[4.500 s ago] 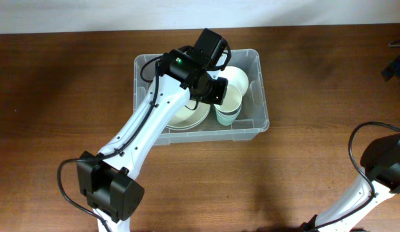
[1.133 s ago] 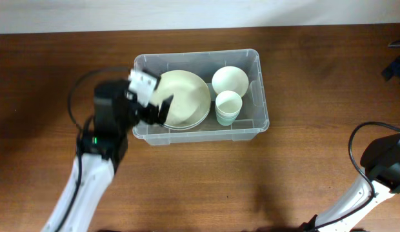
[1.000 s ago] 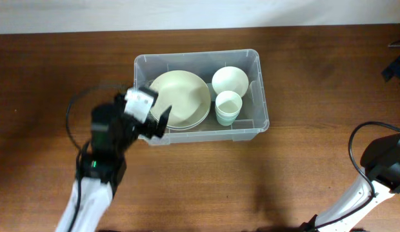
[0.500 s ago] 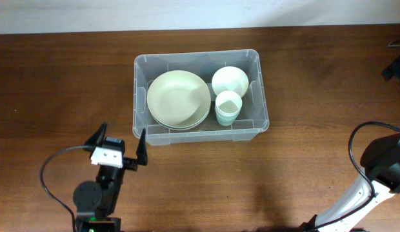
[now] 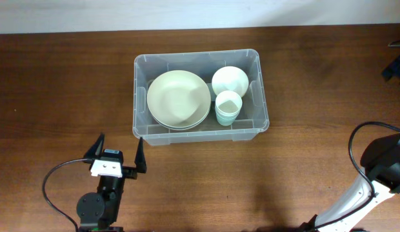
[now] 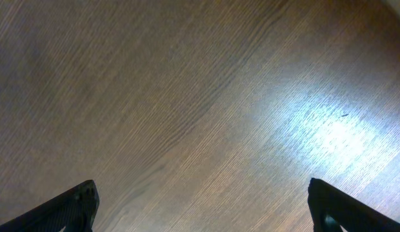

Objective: Pack container

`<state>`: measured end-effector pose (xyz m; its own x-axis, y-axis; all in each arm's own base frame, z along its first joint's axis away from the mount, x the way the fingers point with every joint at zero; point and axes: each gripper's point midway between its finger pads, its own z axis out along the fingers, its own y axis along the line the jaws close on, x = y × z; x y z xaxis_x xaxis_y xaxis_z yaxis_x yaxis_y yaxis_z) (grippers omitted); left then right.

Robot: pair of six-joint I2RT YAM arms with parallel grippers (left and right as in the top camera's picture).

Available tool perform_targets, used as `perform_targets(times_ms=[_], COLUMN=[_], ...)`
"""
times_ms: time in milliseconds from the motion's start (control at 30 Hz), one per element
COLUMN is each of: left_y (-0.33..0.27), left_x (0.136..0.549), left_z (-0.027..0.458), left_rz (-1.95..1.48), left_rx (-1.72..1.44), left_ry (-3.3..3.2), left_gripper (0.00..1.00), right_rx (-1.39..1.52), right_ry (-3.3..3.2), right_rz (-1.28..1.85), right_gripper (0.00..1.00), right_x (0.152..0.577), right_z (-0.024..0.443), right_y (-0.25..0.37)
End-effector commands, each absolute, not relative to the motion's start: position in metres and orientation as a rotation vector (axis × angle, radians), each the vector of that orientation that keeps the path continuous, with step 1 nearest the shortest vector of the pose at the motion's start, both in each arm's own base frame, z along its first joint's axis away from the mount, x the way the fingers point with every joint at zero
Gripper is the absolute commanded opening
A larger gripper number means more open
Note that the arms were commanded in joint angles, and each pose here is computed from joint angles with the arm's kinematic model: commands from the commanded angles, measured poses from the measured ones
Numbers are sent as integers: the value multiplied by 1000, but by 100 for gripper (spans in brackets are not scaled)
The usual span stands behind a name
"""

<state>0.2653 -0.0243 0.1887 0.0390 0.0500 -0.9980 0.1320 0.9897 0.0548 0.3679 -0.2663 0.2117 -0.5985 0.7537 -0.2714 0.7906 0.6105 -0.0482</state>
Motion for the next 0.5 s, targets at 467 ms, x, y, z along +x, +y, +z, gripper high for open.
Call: perform_targets(times_ms=[467], left_y=[-11], left_x=[247], left_z=[174], left_rz=[-18], left_rx=[77], left_ry=[1577], left_gripper=[99], right_rx=[1295], right_ry=[2620], right_rz=[-252], right_gripper=[99], right_x=[366], right_z=[205], right_y=[-271])
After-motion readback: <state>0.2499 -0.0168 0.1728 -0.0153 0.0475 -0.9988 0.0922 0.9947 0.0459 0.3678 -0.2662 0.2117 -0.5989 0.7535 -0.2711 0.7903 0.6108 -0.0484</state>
